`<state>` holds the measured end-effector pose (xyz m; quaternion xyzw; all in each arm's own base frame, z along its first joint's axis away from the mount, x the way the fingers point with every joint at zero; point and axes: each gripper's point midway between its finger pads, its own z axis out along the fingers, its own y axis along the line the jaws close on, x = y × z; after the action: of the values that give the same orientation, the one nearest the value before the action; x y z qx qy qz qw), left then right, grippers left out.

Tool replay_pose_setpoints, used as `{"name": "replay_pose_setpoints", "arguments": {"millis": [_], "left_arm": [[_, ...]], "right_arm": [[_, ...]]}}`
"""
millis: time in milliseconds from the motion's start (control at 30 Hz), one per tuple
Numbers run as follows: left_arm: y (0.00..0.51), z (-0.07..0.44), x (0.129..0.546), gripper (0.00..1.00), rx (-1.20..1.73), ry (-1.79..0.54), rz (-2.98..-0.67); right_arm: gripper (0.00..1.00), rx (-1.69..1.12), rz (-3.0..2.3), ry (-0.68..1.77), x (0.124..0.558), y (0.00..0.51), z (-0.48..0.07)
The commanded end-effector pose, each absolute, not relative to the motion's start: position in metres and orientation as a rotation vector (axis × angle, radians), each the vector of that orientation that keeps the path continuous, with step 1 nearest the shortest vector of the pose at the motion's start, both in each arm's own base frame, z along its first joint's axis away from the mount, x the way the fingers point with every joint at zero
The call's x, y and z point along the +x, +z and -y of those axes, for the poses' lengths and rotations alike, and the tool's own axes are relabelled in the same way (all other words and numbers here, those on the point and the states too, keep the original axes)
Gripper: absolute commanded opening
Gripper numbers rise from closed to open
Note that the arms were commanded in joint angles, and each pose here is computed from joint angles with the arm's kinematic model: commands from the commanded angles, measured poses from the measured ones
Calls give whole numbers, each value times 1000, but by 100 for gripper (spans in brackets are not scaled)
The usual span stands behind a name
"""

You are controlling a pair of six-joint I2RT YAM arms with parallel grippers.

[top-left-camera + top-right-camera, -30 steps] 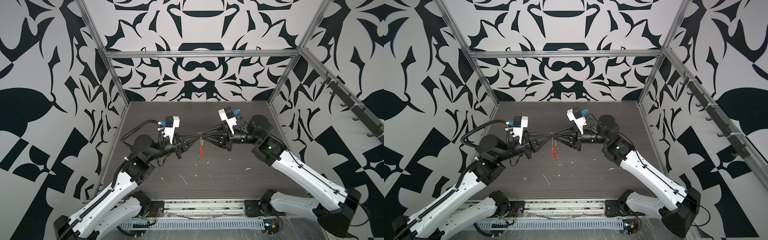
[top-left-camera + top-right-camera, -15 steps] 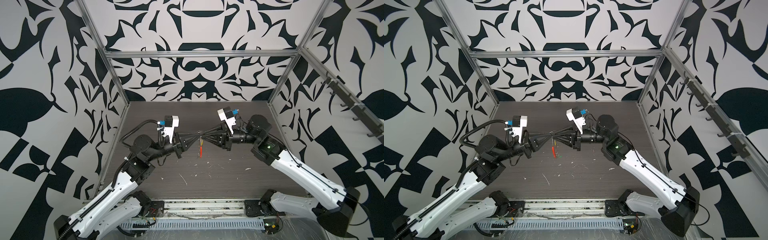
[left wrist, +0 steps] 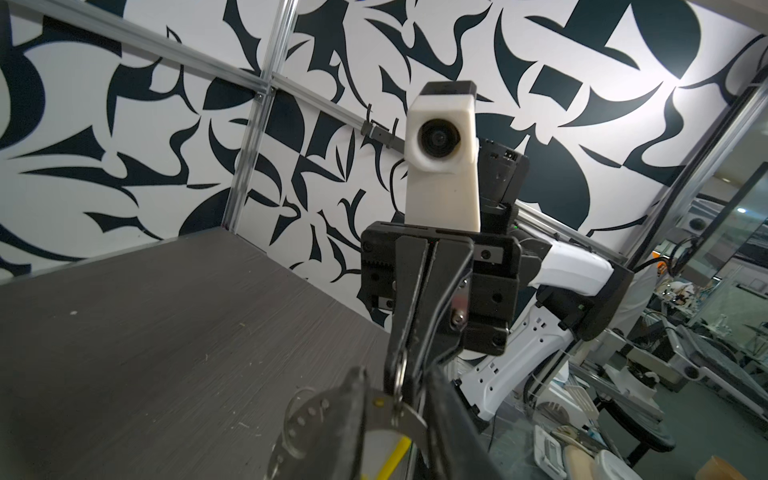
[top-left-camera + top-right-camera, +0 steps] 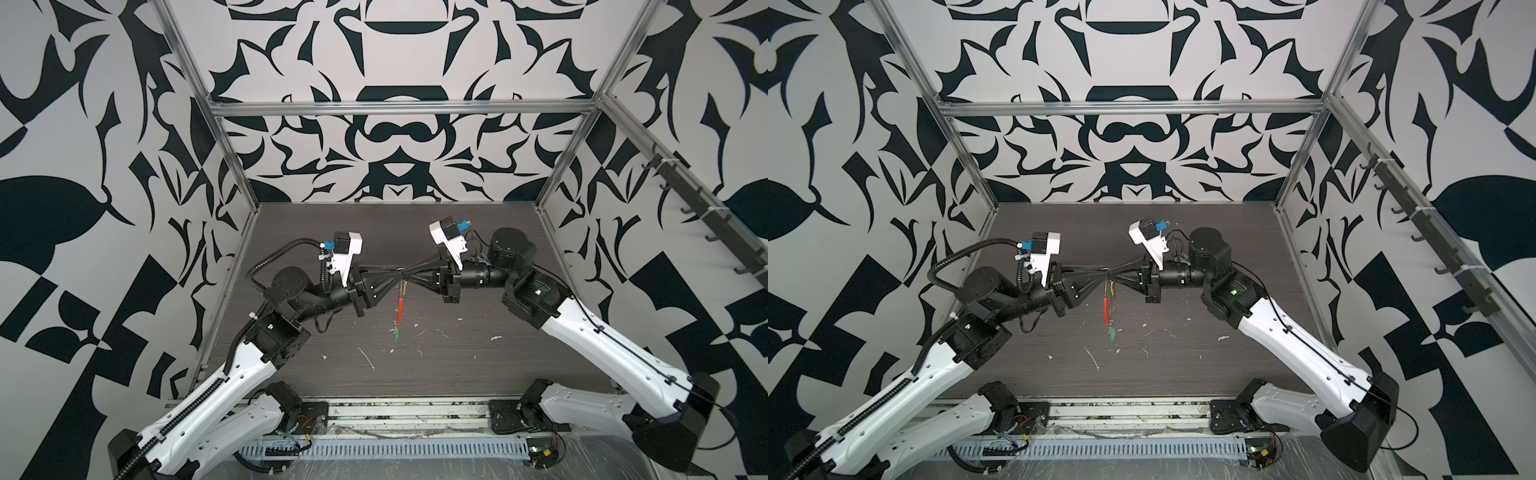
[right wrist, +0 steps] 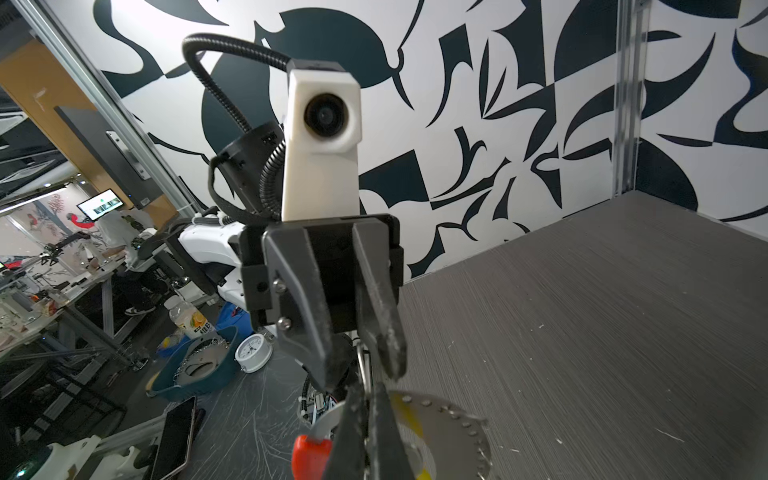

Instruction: Remove the keys from the keyring

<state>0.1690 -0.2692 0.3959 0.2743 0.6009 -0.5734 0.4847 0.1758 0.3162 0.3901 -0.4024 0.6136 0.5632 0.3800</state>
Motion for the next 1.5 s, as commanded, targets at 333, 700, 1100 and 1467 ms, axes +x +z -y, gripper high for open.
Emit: {"name": "replay_pose_setpoints", "arguments": {"millis": [333,700,1100,1467], "left_arm": [[378,277,150,31,902,-1361,-1720],[377,284,144,26,971,-1405,-1771],[372,291,151,23,979,-1416,-1802],[375,288,155,28,960,-1375,-1797]], "right_arm": [[0,-1170,-1742,1278,156,387,-295],[0,-1182,-1814,1246,162,383,-296],[0,-1176,-1819,1231,163,383,-294],[0,-1174,-1809,1225,160,386,-291]]}}
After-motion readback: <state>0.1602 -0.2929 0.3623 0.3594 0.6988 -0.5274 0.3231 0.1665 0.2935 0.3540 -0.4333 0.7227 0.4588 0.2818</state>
